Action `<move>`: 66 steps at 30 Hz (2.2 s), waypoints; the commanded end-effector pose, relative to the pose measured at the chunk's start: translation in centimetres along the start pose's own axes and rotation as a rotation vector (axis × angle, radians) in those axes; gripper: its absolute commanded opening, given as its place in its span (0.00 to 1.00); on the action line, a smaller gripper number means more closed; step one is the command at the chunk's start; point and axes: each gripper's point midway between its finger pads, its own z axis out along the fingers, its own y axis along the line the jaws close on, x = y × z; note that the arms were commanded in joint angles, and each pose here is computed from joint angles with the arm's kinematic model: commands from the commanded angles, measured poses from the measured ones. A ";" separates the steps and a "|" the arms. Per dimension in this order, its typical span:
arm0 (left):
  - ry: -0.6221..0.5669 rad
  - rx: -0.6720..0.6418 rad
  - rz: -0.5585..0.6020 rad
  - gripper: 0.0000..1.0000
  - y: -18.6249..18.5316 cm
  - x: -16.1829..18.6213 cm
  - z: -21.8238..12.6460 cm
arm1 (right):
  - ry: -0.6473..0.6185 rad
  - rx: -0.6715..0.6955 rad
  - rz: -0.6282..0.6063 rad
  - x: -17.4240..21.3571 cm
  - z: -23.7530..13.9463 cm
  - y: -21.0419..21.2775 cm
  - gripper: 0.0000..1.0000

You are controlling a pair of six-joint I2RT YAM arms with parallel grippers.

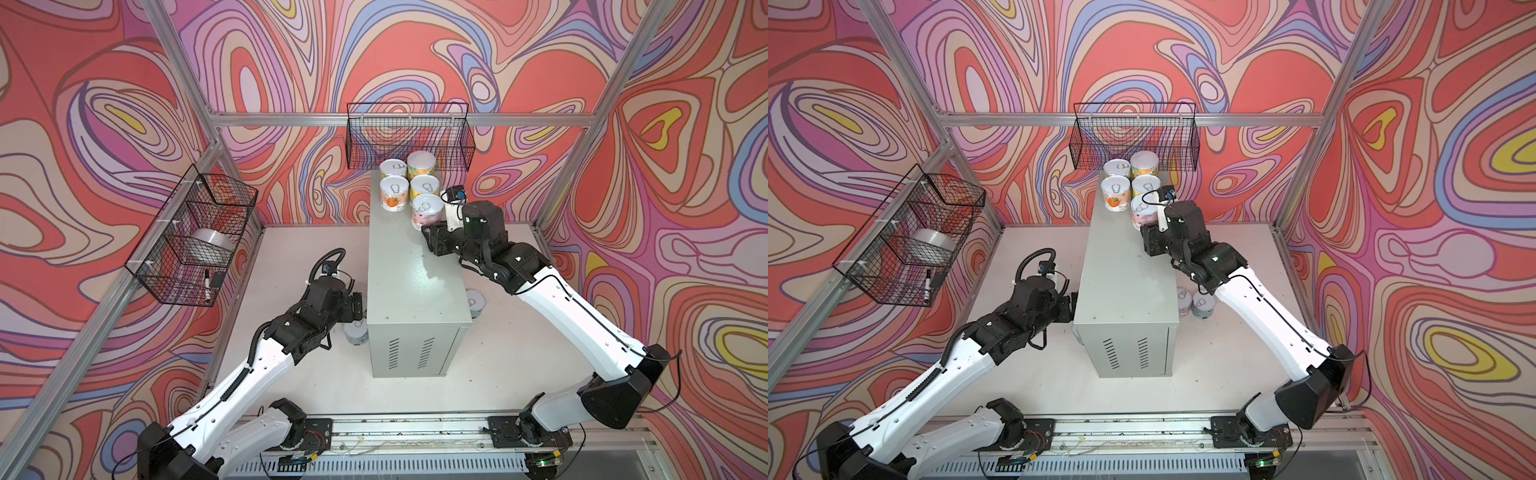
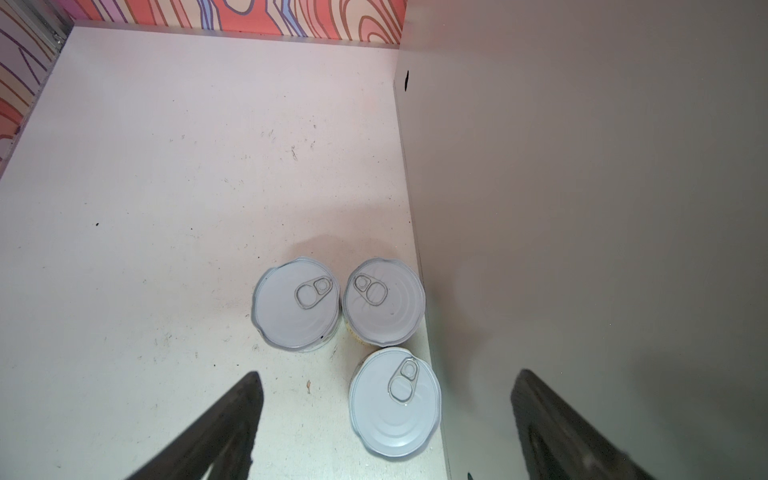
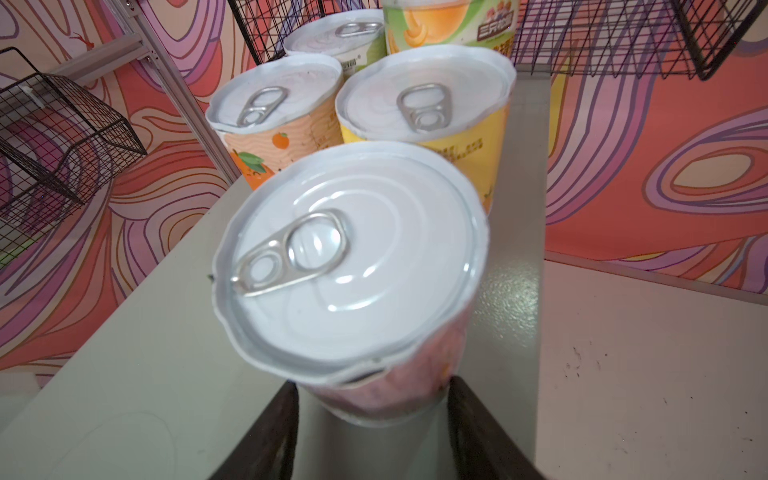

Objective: Place and organize the canned foods onto the counter
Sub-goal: 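Push the pink-labelled can farther along the top toward the orange and yellow cans, then open the right gripper and withdraw it while the left gripper lowers toward its cans, then lower the left gripper onto a white-lidded floor can while the right gripper descends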

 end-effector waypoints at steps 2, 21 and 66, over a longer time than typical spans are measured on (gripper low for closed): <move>0.008 -0.021 0.008 0.93 0.6 0.4 0.1 | -0.007 0.004 0.002 -0.5 0.4 -0.3 0.58; 0.039 -0.068 0.020 1.00 1.6 0.8 -0.1 | -0.037 -0.102 0.069 -1.9 -5.8 0.9 0.73; 0.370 0.044 -0.098 0.96 -0.7 11.4 6.3 | -0.048 0.278 0.228 0.5 -14.5 -8.3 0.86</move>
